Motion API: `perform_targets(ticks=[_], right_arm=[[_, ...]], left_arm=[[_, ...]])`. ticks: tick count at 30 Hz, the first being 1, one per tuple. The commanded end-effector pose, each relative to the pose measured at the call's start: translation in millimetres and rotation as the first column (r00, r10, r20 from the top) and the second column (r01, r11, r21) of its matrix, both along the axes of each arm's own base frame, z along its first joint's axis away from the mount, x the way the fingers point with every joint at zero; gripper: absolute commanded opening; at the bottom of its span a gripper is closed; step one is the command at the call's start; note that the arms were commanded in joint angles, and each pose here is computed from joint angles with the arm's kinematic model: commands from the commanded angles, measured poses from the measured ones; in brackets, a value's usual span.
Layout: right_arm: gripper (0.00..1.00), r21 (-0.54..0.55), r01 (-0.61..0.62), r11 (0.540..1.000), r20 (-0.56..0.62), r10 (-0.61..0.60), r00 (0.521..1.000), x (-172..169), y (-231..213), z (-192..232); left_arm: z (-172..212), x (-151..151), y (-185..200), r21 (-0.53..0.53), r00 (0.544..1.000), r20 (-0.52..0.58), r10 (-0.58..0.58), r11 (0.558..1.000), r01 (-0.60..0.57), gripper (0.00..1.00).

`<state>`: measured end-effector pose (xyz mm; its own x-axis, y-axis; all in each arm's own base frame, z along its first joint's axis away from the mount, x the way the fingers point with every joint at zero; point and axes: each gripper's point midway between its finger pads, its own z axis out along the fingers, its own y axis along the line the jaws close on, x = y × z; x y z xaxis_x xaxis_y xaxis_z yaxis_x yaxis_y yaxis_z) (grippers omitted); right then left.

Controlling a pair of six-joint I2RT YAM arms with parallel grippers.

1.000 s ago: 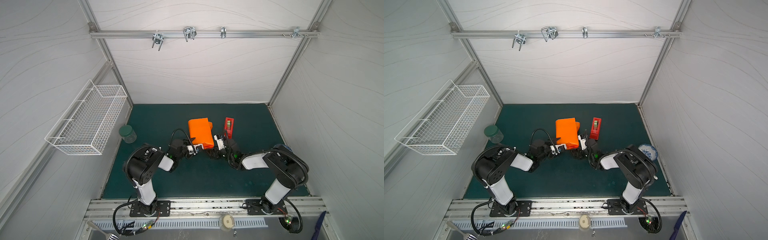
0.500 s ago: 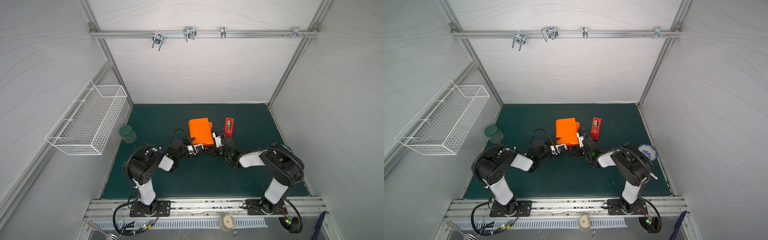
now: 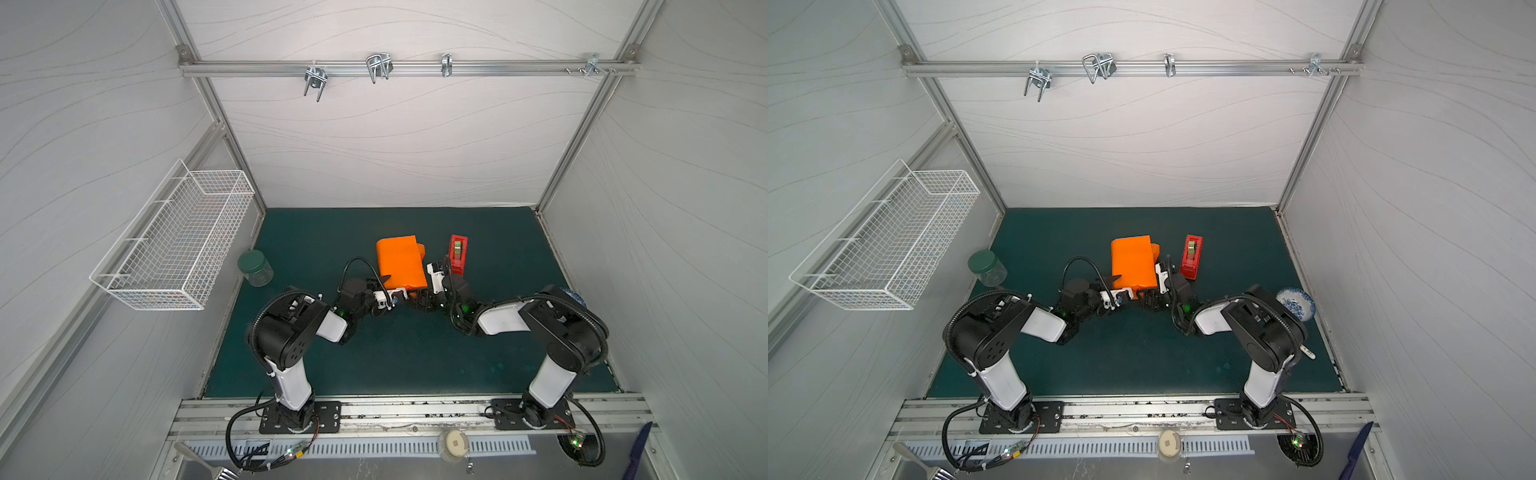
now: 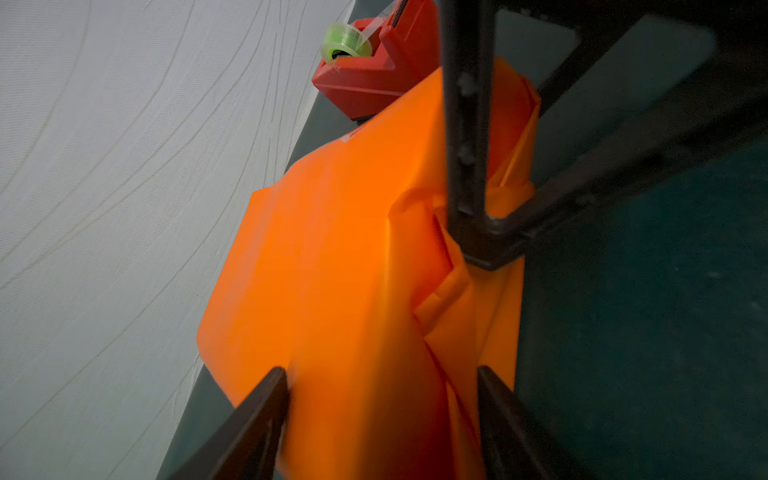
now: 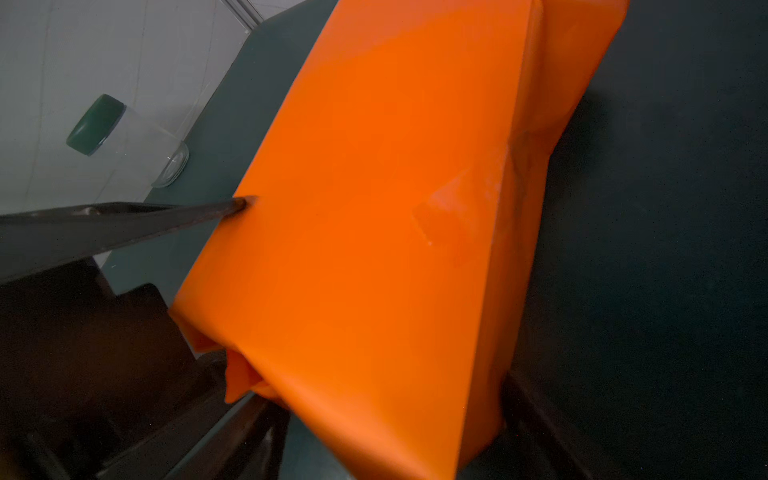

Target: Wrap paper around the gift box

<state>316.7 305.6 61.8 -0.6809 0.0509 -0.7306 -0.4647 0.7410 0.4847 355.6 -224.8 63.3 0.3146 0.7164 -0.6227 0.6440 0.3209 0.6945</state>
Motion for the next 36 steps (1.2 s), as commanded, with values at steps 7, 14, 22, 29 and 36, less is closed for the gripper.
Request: perform_targets(ticks=[7, 14, 22, 29, 36], right_arm=[[0.86, 0.062, -0.006, 0.998, -0.041, 0.008, 0.999, -0.3, 2.3, 5.5], [0.93, 0.02, -0.011, 1.0, -0.067, 0.012, 0.998, -10.8, 5.9, -10.5], [0.97, 0.038, 0.042, 0.998, -0.079, -0.038, 0.996, -1.1, 7.4, -6.3], [0.98, 0.09, 0.045, 0.995, -0.1, -0.036, 0.994, -0.9, 13.3, 0.9], [0.99, 0.143, 0.062, 0.988, -0.139, -0.042, 0.989, -0.8, 16.6, 3.8]], left_arm=[[-28.5, -3.3, 9.5, 0.052, 0.995, -0.094, 0.032, 0.998, -0.027, 0.72], [-27.0, -2.7, 9.5, 0.05, 0.995, -0.089, 0.035, 0.998, -0.03, 0.72], [-27.3, -2.6, 9.5, 0.05, 0.995, -0.09, 0.035, 0.998, -0.031, 0.71], [-28.2, -2.5, 9.9, 0.053, 0.995, -0.09, 0.037, 0.998, -0.032, 0.71], [-28.4, -2.8, 9.8, 0.053, 0.995, -0.091, 0.035, 0.998, -0.03, 0.71]])
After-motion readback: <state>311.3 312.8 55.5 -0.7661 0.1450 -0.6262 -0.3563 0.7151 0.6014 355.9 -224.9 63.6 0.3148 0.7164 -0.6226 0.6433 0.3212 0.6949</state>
